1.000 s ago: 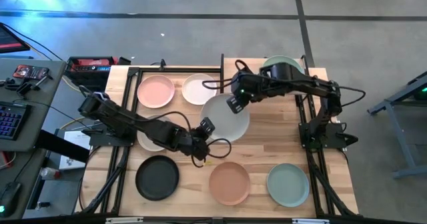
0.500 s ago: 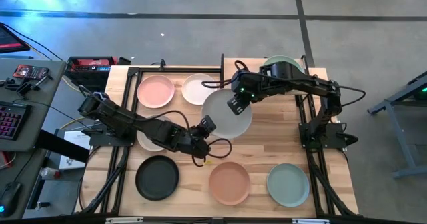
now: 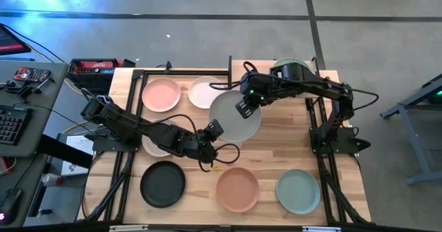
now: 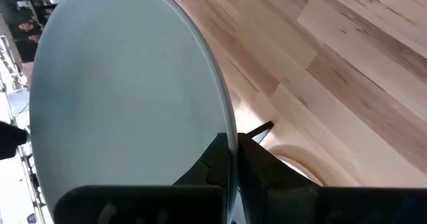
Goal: Place and stack plates onto a shelf
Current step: Stack the light gray plate on top of the green plate on the shelf
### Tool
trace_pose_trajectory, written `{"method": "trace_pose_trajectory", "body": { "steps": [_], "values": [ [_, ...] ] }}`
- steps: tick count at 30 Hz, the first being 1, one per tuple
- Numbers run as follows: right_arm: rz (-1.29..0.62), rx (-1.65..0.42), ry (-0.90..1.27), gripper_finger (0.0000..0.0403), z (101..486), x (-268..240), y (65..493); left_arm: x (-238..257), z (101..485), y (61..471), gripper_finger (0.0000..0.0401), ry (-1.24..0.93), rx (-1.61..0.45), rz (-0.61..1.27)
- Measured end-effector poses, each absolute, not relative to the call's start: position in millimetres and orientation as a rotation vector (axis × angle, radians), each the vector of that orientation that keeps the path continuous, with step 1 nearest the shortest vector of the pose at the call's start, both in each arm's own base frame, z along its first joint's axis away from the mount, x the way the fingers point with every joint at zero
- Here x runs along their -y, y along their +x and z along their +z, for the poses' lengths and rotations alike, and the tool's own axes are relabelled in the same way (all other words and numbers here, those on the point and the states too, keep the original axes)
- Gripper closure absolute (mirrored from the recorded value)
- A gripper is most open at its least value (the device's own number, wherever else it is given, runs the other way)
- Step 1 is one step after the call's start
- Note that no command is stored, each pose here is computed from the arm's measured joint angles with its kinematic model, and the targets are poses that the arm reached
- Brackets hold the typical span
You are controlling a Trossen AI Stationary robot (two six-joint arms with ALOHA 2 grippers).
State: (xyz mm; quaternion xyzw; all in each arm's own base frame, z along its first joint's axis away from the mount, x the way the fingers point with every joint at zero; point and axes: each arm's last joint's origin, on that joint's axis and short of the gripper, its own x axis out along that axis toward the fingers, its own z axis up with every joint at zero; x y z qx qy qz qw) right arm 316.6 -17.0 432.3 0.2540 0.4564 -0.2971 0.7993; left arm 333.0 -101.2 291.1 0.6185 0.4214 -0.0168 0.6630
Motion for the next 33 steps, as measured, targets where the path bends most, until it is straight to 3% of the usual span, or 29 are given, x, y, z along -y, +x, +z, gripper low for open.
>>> {"method": "trace_pose_trajectory", "body": {
  "steps": [33],
  "values": [
    [-0.687, -0.987, 0.531, 0.0289, 429, 38, 316, 96, 293, 335, 0.0398, 1.47, -0.978, 0.033]
  ]
}}
